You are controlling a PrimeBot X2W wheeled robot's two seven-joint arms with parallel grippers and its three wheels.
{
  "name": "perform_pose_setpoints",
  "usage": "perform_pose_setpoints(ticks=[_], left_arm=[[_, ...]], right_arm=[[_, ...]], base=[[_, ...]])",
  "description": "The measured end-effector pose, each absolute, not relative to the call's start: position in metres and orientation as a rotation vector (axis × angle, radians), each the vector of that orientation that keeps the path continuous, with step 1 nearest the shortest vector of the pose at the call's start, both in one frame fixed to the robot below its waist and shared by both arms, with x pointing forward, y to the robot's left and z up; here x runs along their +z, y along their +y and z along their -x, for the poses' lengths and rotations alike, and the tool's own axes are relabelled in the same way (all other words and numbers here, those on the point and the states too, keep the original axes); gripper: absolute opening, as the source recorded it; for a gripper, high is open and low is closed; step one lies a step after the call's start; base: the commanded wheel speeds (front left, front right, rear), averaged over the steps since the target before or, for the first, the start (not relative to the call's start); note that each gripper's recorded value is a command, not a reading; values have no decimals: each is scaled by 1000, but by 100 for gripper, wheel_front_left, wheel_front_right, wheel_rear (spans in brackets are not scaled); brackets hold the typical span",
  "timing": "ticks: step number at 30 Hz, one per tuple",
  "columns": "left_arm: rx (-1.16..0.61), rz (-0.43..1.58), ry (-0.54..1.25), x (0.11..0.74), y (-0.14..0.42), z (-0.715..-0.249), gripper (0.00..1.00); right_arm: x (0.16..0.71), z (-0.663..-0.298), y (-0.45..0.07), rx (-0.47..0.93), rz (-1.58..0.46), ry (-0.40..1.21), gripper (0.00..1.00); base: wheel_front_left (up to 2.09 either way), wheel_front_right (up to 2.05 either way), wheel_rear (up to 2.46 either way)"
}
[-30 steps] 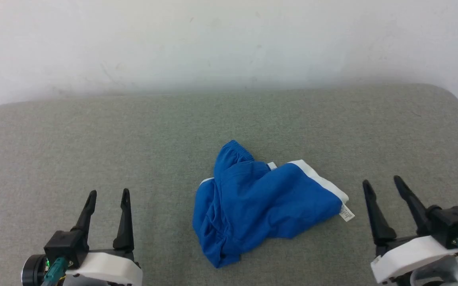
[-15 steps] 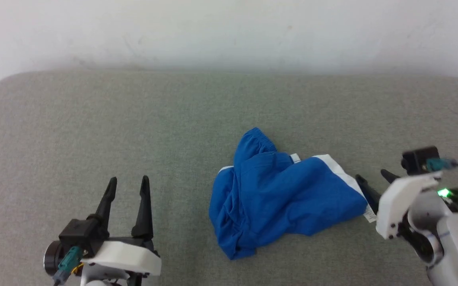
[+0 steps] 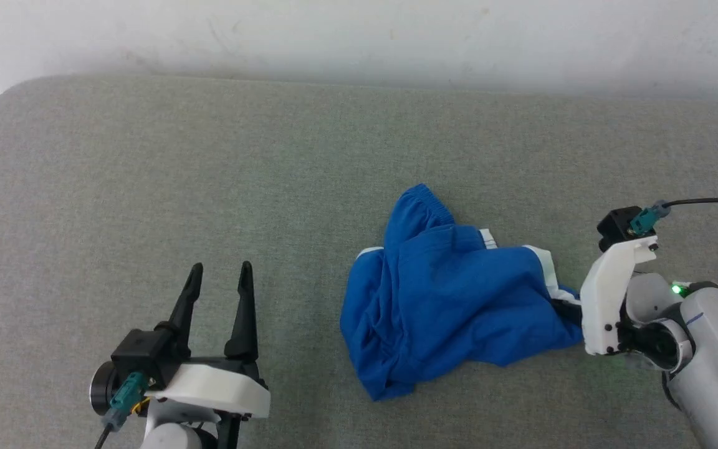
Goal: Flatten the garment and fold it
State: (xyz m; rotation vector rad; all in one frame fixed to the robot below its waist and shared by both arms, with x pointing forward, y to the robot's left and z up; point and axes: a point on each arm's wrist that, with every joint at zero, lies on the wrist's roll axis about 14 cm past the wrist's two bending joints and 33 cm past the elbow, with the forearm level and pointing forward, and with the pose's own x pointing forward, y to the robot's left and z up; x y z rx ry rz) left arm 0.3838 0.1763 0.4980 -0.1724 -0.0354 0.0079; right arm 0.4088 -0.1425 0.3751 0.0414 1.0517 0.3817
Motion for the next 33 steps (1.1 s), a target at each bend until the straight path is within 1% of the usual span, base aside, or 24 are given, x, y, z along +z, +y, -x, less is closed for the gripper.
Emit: perform_pose_setpoints(ticks=[1,4,7,9,11,13,15,19,20,21,22,23,25,29,30,33], left_arm=[[8,172,-34,497,176,-384,100],[5,171,-41,498,174,-385,100],[-2,173,-49,501,172,-385,100],[-6,174,-55,503,170,-385,100],[-10,175,-61,505,169,-384,100],[-16,176,-62,506,167,-383,100],[-24,177,-60,505,165,-382,100],[-39,178,-59,505,160,-384,100],[-42,179,-60,505,159,-384,100],[-45,179,-60,505,158,-385,100],[-48,179,-58,505,157,-386,100],[-50,179,-56,504,156,-386,100],[-52,179,-50,502,155,-387,100],[-50,178,-44,500,156,-386,100],[-49,179,-44,500,156,-386,100],[-46,179,-40,499,157,-387,100]], right_arm=[[378,-410,-140,390,-53,1036,0],[400,-423,-132,401,-109,874,0],[438,-445,-153,326,-171,625,0],[455,-446,-178,249,-198,511,0],[457,-432,-203,172,-210,461,0],[450,-407,-229,85,-214,459,0],[436,-376,-246,14,-231,499,0],[406,-310,-251,-82,-308,630,0],[399,-294,-248,-97,-333,676,13],[392,-280,-242,-102,-356,721,35],[390,-271,-239,-106,-379,743,100],[391,-267,-237,-108,-388,744,100],[407,-276,-241,-118,-394,669,100],[457,-314,-262,-151,-354,424,100],[466,-324,-263,-147,-344,385,100],[475,-353,-260,-106,-303,369,100]], base=[[0,0,0],[0,0,0],[0,0,0],[0,0,0],[0,0,0],[0,0,0],[0,0,0],[0,0,0],[0,0,0],[0,0,0],[0,0,0],[0,0,0],[0,0,0],[0,0,0],[0,0,0],[0,0,0]])
